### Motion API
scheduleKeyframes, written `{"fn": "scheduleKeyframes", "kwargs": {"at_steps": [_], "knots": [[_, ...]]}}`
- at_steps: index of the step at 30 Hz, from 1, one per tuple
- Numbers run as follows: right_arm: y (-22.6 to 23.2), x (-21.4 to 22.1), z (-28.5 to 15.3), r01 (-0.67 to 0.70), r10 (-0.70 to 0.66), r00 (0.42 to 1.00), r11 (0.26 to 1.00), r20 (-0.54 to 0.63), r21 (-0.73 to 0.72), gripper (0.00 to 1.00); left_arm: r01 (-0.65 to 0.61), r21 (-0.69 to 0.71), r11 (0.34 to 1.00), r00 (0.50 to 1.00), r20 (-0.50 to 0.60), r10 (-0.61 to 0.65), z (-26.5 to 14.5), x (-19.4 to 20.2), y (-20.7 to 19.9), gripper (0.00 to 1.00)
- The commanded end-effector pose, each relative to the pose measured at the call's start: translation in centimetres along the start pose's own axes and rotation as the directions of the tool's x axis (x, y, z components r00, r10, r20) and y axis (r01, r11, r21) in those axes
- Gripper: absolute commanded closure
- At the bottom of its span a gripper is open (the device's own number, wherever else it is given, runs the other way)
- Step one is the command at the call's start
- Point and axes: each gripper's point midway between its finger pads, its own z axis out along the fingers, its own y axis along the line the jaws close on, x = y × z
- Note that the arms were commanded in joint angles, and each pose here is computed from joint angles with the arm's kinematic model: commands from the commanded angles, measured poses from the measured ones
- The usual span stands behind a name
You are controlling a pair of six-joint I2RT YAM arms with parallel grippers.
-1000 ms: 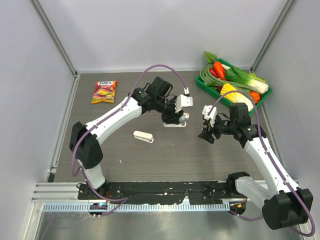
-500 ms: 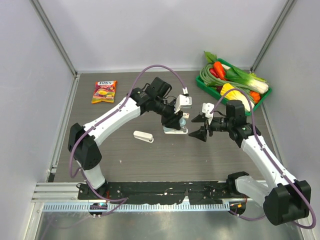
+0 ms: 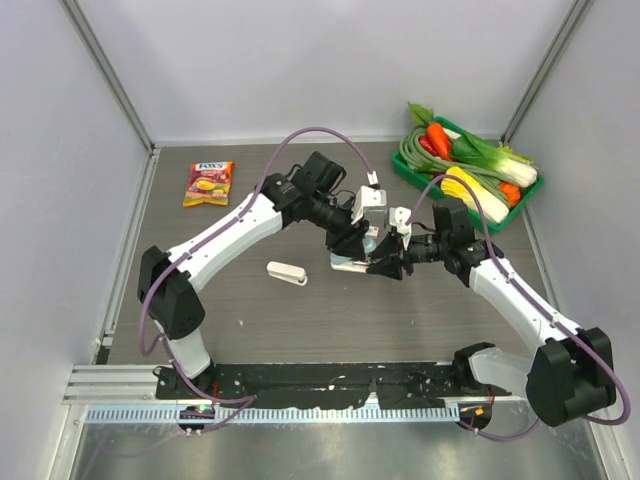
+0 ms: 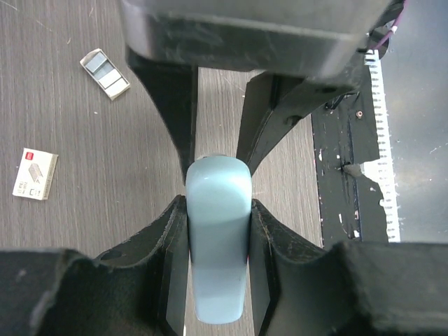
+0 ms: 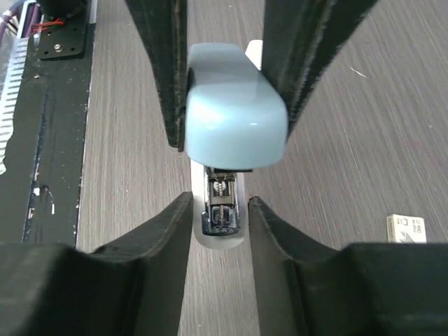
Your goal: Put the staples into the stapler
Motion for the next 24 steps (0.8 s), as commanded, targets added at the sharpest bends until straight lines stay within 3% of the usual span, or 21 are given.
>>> {"fn": "scheduleKeyframes", "kwargs": {"at_steps": [1,7,10,16,20,24], "knots": [[0.2,-2.0,0.3,0.059,-0.057,0.998,0.997,0.039,-0.052,0.68,-0.020,0.027,0.999,0.998,0.062,0.018,-0.7,-2.6,-0.9,1.00],[0.9,-0.7,0.6,0.025,-0.023,0.999,0.997,0.037,-0.070,0.99,0.013,-0.024,1.000,0.995,0.101,-0.010,-1.3,-3.8,0.1,1.00],[1.1,-0.7,0.7,0.019,-0.014,0.998,0.998,0.060,-0.068,0.99,0.040,-0.066,0.997,0.984,0.174,-0.028,-2.5,-5.4,1.4,1.00],[0.8,-1.0,0.9,-0.036,0.037,0.992,0.999,0.121,-0.017,0.99,0.242,-0.143,0.960,0.915,0.364,-0.176,-7.1,-7.2,5.8,1.00],[-0.3,-2.9,0.9,-0.073,0.062,0.975,0.997,0.213,0.040,0.99,0.338,-0.171,0.925,0.833,0.511,-0.210,-10.4,-8.4,8.8,1.00],[-1.2,-4.3,0.8,-0.190,0.161,0.945,0.979,0.284,0.076,0.99,0.485,-0.143,0.863,0.714,0.635,-0.296,-14.0,-7.7,11.3,1.00]]}}
